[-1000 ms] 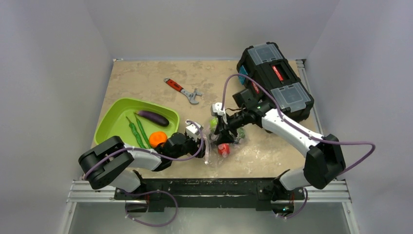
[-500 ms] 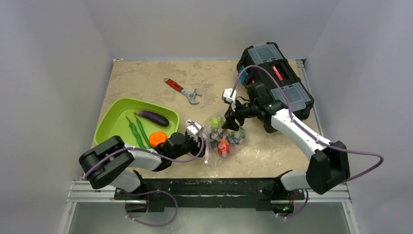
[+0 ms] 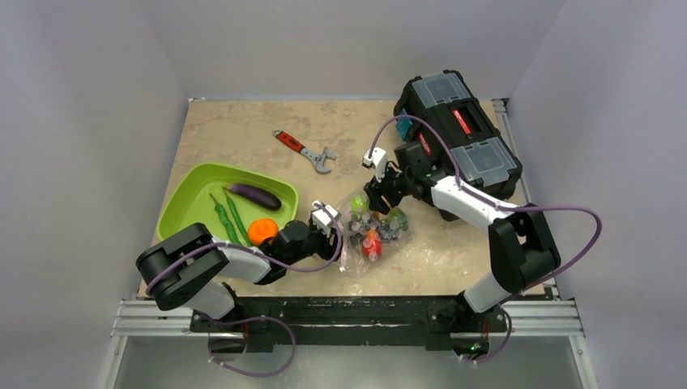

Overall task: Open the zip-top bag and remove the fake food
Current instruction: Pick up the fake fruit from the zipper food storage bag.

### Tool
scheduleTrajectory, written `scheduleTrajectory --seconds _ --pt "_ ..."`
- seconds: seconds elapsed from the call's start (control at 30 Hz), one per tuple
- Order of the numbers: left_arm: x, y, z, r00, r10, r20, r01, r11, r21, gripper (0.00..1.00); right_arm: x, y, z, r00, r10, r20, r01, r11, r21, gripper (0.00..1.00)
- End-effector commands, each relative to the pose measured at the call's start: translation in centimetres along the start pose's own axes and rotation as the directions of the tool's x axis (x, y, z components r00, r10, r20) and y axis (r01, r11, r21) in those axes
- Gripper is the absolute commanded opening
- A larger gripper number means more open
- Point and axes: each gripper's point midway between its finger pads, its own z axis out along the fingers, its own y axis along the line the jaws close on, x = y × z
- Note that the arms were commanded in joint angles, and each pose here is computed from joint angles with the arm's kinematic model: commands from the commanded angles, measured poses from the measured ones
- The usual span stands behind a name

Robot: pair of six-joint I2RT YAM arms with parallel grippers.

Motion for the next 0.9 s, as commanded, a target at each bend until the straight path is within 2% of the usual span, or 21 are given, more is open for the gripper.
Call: scheduleTrajectory --seconds 0.0,0.37,0.47,0.87 --pt "-1.9 -0.6 0.7 0.997 0.042 0.067 -0.044 0.999 0.024 0.61 -0.4 0.2 1.0 1.000 -0.006 -0.012 0.006 1.000 0.024 0.59" --pt "-1.4 -0.4 1.8 0.998 0.054 0.013 -0.054 0.998 0.012 0.59 1.6 1.1 2.8 0.993 -0.010 -0.114 0.010 1.000 0.000 0.38" --pt "-1.9 -0.9 2.3 0.999 0.045 0.023 -0.045 0.999 0.026 0.60 1.9 1.4 3.0 0.992 -0.013 -0.123 0.011 1.000 -0.014 0.37" --pt "0.1 -0.6 4.2 0.995 0.015 -0.098 -0.019 0.999 -0.039 0.60 2.3 2.5 3.5 0.989 -0.031 -0.142 0.024 0.998 -0.054 0.37"
